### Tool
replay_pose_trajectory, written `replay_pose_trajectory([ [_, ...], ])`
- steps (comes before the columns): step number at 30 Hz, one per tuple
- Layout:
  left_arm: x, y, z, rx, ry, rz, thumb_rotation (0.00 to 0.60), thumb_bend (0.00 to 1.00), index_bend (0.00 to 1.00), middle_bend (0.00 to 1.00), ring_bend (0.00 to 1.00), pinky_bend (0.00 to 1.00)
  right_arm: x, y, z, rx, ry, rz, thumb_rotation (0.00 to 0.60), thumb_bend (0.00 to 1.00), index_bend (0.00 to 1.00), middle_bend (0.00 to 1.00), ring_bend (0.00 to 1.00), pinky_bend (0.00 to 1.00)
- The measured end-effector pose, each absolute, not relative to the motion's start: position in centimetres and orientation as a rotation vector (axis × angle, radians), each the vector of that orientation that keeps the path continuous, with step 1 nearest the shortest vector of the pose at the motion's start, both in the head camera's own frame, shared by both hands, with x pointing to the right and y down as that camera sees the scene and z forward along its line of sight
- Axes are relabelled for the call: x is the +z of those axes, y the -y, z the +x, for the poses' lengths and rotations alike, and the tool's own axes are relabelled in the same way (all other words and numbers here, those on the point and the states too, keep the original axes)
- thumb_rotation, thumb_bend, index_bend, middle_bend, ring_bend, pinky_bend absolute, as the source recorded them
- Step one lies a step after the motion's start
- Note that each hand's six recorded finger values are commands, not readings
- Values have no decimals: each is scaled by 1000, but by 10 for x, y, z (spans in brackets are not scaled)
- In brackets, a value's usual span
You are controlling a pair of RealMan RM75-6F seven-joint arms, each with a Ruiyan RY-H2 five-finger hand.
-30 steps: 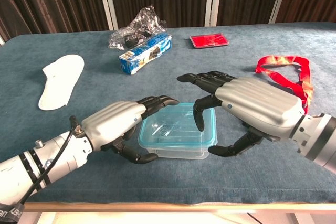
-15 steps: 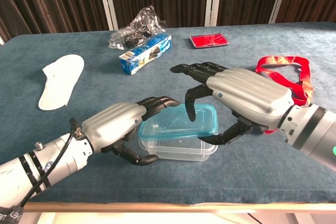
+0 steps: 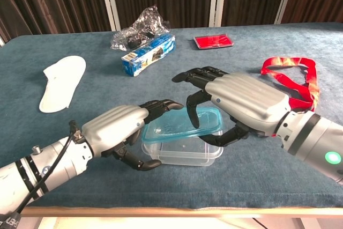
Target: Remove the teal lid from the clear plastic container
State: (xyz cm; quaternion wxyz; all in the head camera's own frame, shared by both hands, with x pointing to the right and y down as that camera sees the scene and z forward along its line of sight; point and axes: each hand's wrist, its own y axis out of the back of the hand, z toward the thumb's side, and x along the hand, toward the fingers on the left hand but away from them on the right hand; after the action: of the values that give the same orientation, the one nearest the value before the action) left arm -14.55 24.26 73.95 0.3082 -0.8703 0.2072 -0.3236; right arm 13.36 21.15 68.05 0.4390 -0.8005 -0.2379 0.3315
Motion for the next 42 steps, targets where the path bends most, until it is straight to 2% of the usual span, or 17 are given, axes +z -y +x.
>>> replay_pose_trajectory([
  [3, 736, -243, -145, -829, -553, -2321, 600, 350, 0, 398, 176, 204, 675, -209, 134, 802, 621, -1981, 600, 679, 766, 219, 19, 0],
  [6, 732, -241, -145, -801, -570, -2319, 600, 345, 0, 255, 45, 121, 669, -205, 135, 785, 647, -1969, 600, 680, 768, 223, 22, 0],
  [8, 729, -239, -144, -783, -587, -2318, 600, 339, 0, 166, 3, 73, 666, -202, 137, 782, 658, -1959, 600, 680, 769, 224, 23, 0],
  [12, 726, -235, -145, -761, -618, -2297, 600, 325, 0, 22, 0, 5, 661, -197, 140, 779, 683, -1952, 600, 680, 769, 226, 27, 0],
  [29, 714, -217, -169, -764, -683, -2154, 600, 328, 0, 0, 0, 0, 634, -162, 163, 761, 803, -1847, 600, 680, 781, 244, 43, 0],
  [38, 688, -198, -220, -808, -733, -2014, 600, 332, 0, 0, 0, 0, 599, -118, 210, 789, 863, -1624, 600, 680, 785, 244, 43, 0],
  [42, 672, -197, -254, -864, -737, -1947, 600, 333, 0, 0, 0, 0, 606, -103, 229, 868, 840, -1542, 600, 680, 788, 244, 46, 0],
])
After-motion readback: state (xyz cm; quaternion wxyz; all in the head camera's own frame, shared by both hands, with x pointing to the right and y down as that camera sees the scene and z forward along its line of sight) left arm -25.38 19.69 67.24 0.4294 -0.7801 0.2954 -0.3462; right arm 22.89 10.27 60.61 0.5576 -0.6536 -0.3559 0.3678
